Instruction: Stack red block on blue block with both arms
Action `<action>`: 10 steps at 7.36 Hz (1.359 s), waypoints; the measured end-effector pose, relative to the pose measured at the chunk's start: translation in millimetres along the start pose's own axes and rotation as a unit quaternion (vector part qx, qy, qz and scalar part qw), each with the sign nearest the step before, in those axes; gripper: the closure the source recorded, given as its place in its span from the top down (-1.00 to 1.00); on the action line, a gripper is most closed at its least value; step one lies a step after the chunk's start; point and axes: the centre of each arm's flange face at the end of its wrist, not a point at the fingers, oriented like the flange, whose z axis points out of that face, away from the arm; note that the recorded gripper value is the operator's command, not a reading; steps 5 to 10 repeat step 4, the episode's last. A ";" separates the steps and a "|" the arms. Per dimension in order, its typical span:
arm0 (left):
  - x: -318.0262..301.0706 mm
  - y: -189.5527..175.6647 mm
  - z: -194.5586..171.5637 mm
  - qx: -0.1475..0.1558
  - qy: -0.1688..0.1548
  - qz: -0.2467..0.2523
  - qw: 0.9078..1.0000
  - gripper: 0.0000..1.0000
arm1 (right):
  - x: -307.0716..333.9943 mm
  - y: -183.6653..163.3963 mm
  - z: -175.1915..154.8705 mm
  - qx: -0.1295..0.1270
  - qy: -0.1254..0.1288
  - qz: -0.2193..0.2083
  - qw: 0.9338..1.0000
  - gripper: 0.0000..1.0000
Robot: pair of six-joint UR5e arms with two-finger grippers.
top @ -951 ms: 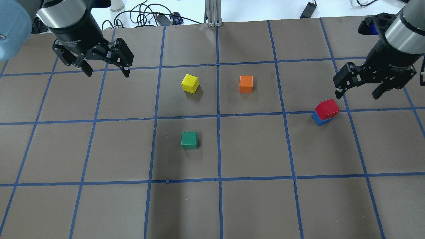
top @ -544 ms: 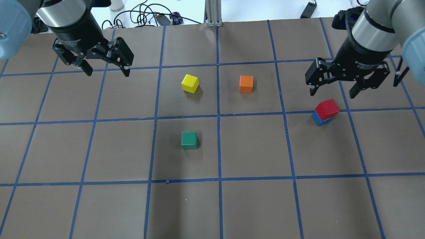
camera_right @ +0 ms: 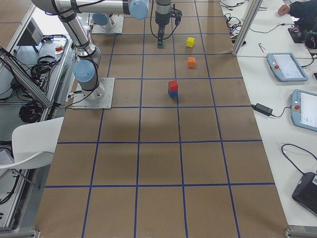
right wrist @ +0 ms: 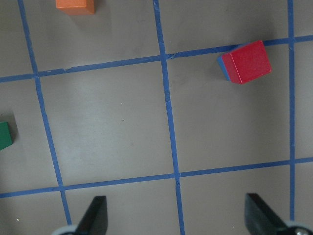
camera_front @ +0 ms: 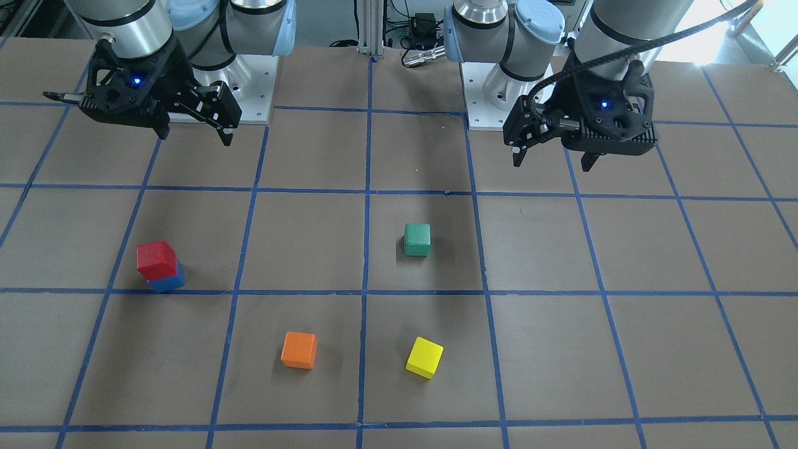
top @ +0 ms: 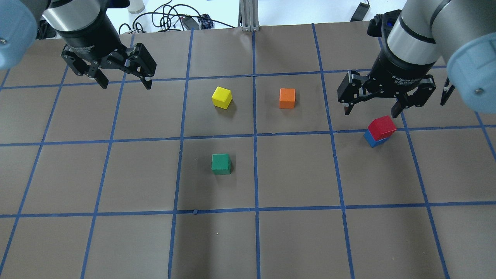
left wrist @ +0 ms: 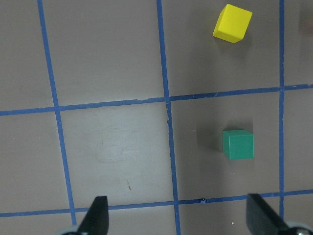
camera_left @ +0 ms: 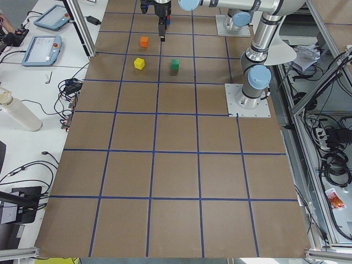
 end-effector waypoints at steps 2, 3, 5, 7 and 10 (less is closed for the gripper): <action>0.0 -0.1 0.0 0.000 0.000 0.000 1.000 1.00 | -0.6 0.4 0.0 0.000 0.001 -0.001 1.000 1.00; 0.0 -0.2 0.0 0.000 0.000 0.000 1.000 1.00 | -0.5 0.8 -0.6 0.000 0.001 -0.001 1.000 1.00; 0.0 -0.2 0.0 0.000 0.000 0.000 1.000 1.00 | -0.4 0.9 -1.2 0.001 0.001 -0.001 1.000 1.00; 0.0 -0.2 0.0 0.000 0.000 0.000 1.000 1.00 | -0.4 0.9 -1.2 0.001 0.001 -0.001 1.000 1.00; 0.0 -0.2 0.0 0.000 0.000 0.000 1.000 1.00 | -0.4 0.9 -1.2 0.001 0.001 -0.001 1.000 1.00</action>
